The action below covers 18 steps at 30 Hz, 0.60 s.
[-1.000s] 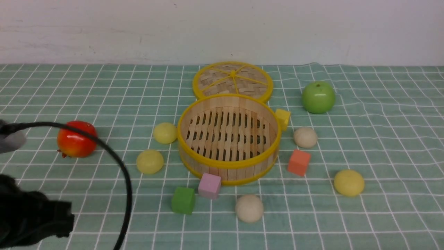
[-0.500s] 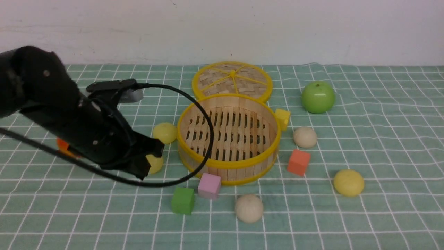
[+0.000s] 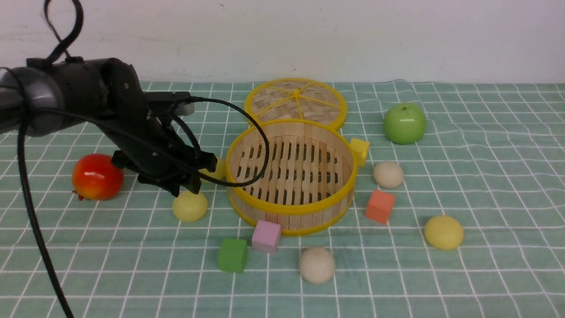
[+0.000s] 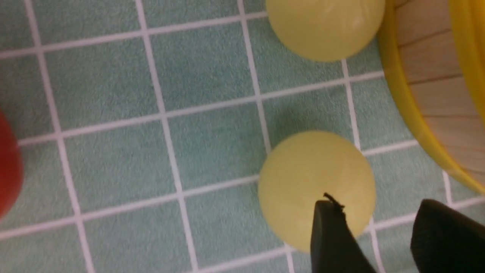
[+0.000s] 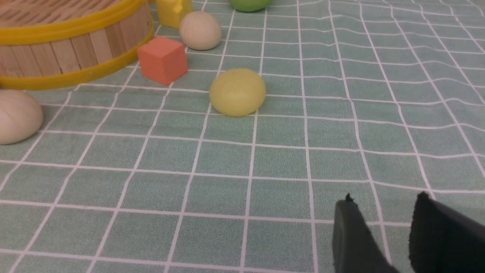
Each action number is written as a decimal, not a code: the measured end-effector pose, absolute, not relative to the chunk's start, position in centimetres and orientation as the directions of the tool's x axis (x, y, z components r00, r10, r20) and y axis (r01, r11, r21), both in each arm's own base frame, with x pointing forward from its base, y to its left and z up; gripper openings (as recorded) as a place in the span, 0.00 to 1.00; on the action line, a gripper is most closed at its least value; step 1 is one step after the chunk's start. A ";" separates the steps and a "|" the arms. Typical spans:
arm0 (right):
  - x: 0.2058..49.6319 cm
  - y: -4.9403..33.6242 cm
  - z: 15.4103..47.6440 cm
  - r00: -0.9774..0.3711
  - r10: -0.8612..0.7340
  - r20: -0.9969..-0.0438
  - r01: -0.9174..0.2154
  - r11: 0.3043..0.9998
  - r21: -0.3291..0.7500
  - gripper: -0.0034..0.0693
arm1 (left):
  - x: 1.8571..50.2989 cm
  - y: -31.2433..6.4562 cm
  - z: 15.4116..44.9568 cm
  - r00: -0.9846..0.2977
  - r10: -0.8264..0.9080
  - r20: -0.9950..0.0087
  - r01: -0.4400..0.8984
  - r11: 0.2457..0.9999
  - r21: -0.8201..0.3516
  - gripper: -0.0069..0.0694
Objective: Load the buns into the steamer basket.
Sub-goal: Use the left arm to grab a steamed stuffed bun
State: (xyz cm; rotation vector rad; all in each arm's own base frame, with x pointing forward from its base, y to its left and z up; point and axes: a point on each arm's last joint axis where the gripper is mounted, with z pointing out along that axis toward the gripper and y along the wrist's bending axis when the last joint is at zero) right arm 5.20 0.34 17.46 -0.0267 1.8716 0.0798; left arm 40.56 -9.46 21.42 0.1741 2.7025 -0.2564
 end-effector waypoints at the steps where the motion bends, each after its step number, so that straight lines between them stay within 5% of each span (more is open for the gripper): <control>1: 5.2 0.3 17.5 -0.298 0.022 -0.954 -0.059 0.997 0.042 0.38 | 40.7 -9.5 21.1 -0.906 0.084 -0.415 0.160 0.976 -0.151 0.48; 12: 5.2 0.3 17.5 -0.298 0.022 -0.954 -0.059 0.997 0.042 0.38 | 41.7 -9.4 18.7 -0.905 0.107 -0.412 0.167 0.979 -0.113 0.44; 18: 5.2 0.3 17.5 -0.298 0.022 -0.954 -0.059 0.997 0.042 0.38 | 41.7 -9.4 18.7 -0.910 0.114 -0.398 0.172 0.979 -0.113 0.09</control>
